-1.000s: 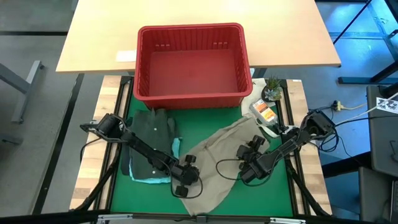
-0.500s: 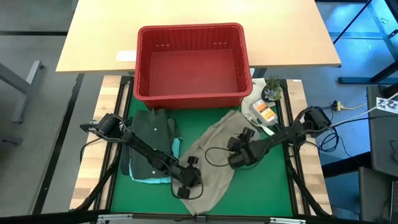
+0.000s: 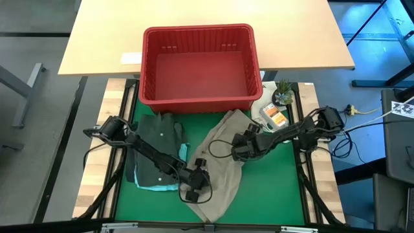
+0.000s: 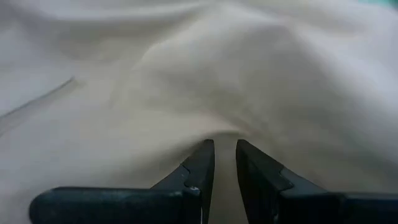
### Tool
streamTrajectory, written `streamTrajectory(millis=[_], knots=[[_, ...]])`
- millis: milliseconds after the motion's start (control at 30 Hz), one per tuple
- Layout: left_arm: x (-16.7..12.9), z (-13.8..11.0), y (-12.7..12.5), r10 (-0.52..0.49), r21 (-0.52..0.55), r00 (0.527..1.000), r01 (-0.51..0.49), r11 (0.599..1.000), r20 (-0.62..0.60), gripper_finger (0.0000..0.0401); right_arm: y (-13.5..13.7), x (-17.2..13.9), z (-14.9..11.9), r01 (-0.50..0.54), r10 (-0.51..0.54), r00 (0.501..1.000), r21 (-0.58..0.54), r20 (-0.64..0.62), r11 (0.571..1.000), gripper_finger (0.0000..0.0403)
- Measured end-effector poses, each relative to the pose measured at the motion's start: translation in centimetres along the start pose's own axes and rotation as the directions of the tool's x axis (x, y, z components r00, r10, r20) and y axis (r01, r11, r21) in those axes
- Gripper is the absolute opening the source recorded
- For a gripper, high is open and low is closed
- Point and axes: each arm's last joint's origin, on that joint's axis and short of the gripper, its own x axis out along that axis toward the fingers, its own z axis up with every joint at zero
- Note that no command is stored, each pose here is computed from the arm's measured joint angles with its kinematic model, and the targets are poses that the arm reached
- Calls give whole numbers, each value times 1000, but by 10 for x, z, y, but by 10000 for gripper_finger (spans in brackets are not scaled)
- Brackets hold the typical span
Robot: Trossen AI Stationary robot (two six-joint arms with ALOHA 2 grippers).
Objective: Fold Laundry from Bin
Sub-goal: Fold the brown shorts from the red laundry bin
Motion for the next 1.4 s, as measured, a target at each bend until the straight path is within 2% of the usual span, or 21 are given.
streamTrajectory(millis=[167, 333, 433, 600, 700, 800, 900, 1033, 1167, 1400], knots=[[-9, -3, 5, 38, 15, 996, -37, 999, -75, 64, 2, -27, -4, -102, 102, 994, -4, 48, 995, 188], [-19, -2, 7, 45, 22, 993, -43, 999, -106, 64, 15, -56, -10, -213, 205, 964, 29, 168, 977, 188], [-23, -2, 8, 47, 22, 991, -45, 999, -124, 64, 34, -72, -11, -325, 303, 913, 34, 274, 945, 188], [-24, -7, 8, 48, 28, 983, -44, 999, -176, 64, 71, -90, -15, -492, 452, 787, -14, 420, 870, 188], [-25, -11, 9, 57, 18, 974, -55, 998, -220, 64, 90, -94, -19, -546, 502, 734, -42, 457, 837, 188], [-26, -14, 9, 64, 15, 966, -62, 998, -249, 64, 108, -89, -25, -570, 530, 707, -67, 468, 819, 188], [-27, -17, 10, 73, 16, 956, -72, 997, -284, 64, 125, -78, -31, -579, 545, 697, -83, 467, 811, 188], [-27, -19, 10, 78, 18, 949, -76, 997, -305, 64, 139, -60, -37, -579, 551, 717, -74, 426, 812, 188], [-28, -21, 11, 82, 22, 942, -79, 997, -324, 64, 147, -46, -43, -626, 601, 729, -35, 327, 779, 188], [-29, -23, 11, 85, 27, 935, -81, 996, -344, 64, 149, -43, -51, -632, 610, 750, 3, 254, 775, 188]])
